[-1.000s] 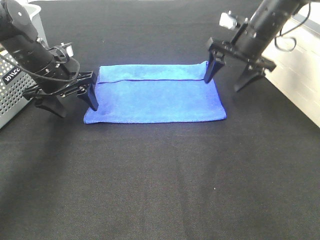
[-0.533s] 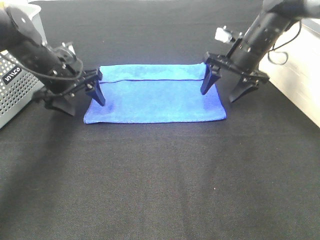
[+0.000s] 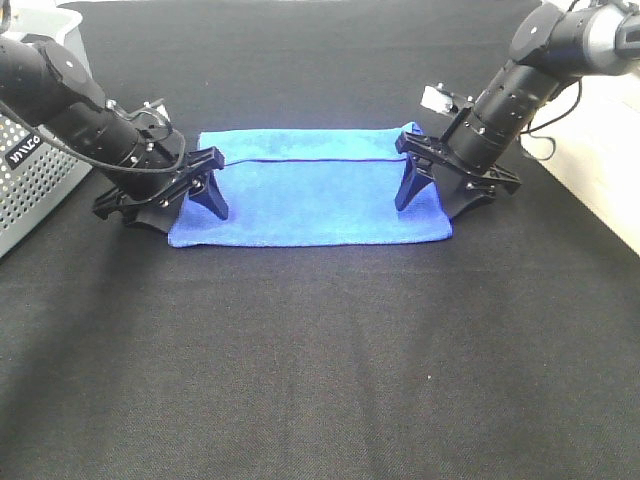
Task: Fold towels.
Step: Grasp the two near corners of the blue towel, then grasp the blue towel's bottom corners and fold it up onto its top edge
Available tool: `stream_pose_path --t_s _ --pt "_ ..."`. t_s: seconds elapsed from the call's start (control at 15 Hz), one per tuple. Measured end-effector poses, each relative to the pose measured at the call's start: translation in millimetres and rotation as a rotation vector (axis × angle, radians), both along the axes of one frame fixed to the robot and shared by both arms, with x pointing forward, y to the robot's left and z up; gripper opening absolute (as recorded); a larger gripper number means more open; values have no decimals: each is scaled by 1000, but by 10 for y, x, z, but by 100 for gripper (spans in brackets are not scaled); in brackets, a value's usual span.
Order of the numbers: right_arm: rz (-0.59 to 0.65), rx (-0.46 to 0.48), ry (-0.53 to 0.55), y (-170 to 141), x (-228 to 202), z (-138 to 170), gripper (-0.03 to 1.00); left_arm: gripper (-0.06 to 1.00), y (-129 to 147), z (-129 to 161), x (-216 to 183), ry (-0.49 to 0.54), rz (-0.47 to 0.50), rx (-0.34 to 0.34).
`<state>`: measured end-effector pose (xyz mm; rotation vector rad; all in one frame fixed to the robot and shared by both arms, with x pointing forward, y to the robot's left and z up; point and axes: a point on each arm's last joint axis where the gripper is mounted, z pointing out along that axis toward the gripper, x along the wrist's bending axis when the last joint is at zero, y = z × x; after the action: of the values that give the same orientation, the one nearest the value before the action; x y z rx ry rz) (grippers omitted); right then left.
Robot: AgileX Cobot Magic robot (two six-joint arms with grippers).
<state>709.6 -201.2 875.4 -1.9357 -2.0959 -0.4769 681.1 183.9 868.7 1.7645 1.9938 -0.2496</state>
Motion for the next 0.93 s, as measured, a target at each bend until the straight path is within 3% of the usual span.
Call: stream_pose_path --t_s 0.07,0.13,0.27,0.33,0.4,0.67,0.93 --pt "-4 7 6 6 0 -26 53 54 -17 -16 -1 0 -3 1" --pt "-4 7 6 6 0 -26 53 54 -17 -16 -1 0 -3 1" --pt "-11 -1 1 0 12 -76 17 17 -23 -62 -6 9 -7 7" --pt "-13 -12 0 -10 14 -85 5 6 -17 -65 -8 7 -13 15" --pt "-15 -17 3 -13 12 -86 0 3 -12 -63 -10 9 -16 22" --pt "-8 -18 55 -23 -106 -23 0 3 89 133 -93 48 -96 69" --pt "-35 -32 67 -78 -492 113 0 3 83 275 -279 135 -206 114"
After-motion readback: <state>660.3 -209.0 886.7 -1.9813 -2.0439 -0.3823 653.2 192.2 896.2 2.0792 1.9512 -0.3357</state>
